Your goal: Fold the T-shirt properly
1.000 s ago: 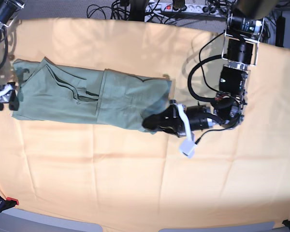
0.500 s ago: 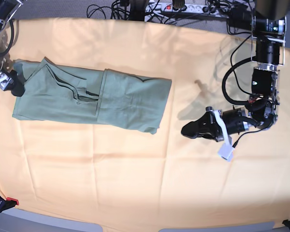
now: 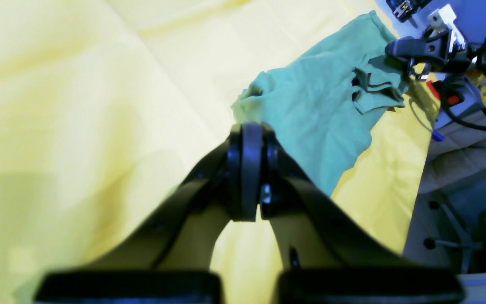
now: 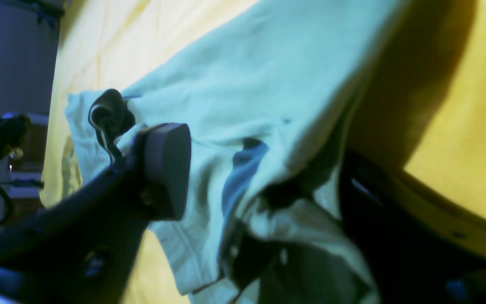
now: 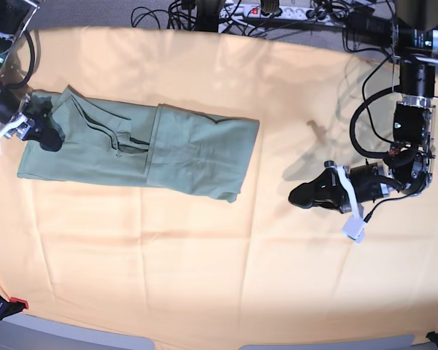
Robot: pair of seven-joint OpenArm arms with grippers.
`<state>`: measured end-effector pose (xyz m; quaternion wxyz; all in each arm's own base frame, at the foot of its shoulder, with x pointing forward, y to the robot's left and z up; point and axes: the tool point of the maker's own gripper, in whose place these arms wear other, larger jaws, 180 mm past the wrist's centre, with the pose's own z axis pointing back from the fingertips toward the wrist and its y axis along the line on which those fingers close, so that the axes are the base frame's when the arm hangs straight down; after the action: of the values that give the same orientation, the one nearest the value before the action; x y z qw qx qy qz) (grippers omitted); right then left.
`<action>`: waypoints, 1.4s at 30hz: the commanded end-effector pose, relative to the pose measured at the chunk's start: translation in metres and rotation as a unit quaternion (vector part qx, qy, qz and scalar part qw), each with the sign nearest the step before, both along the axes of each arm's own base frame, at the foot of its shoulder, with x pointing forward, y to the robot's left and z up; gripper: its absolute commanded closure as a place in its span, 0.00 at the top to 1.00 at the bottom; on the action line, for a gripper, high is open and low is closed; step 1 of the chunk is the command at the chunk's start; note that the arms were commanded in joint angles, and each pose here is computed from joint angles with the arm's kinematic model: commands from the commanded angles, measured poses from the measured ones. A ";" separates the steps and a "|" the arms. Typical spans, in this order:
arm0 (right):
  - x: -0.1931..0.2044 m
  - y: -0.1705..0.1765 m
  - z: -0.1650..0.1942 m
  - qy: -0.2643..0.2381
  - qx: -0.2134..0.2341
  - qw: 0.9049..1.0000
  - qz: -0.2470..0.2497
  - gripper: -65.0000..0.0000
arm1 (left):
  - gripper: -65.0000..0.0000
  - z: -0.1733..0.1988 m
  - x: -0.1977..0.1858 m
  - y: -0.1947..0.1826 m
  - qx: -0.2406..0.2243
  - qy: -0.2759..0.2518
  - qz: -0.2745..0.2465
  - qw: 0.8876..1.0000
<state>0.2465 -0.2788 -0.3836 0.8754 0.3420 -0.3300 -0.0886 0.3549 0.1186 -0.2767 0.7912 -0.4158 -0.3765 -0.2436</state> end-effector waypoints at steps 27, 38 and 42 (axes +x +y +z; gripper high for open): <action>0.038 -0.030 0.107 -0.105 -0.247 0.959 0.089 0.00 | 0.00 0.017 0.010 0.005 0.000 -0.031 0.005 1.000; 0.033 0.087 0.148 -0.255 -0.174 0.945 0.111 0.00 | 0.00 0.016 0.008 0.003 -0.002 -0.028 0.003 1.000; 0.033 0.127 0.142 -0.260 -0.135 0.945 0.146 0.00 | 0.00 0.013 0.006 0.003 -0.002 -0.024 0.003 1.000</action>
<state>0.2748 -0.1514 -0.2579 0.8178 0.2720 -0.4773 0.1712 0.3520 0.1194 -0.2850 0.7987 -0.4067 -0.3690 -0.2461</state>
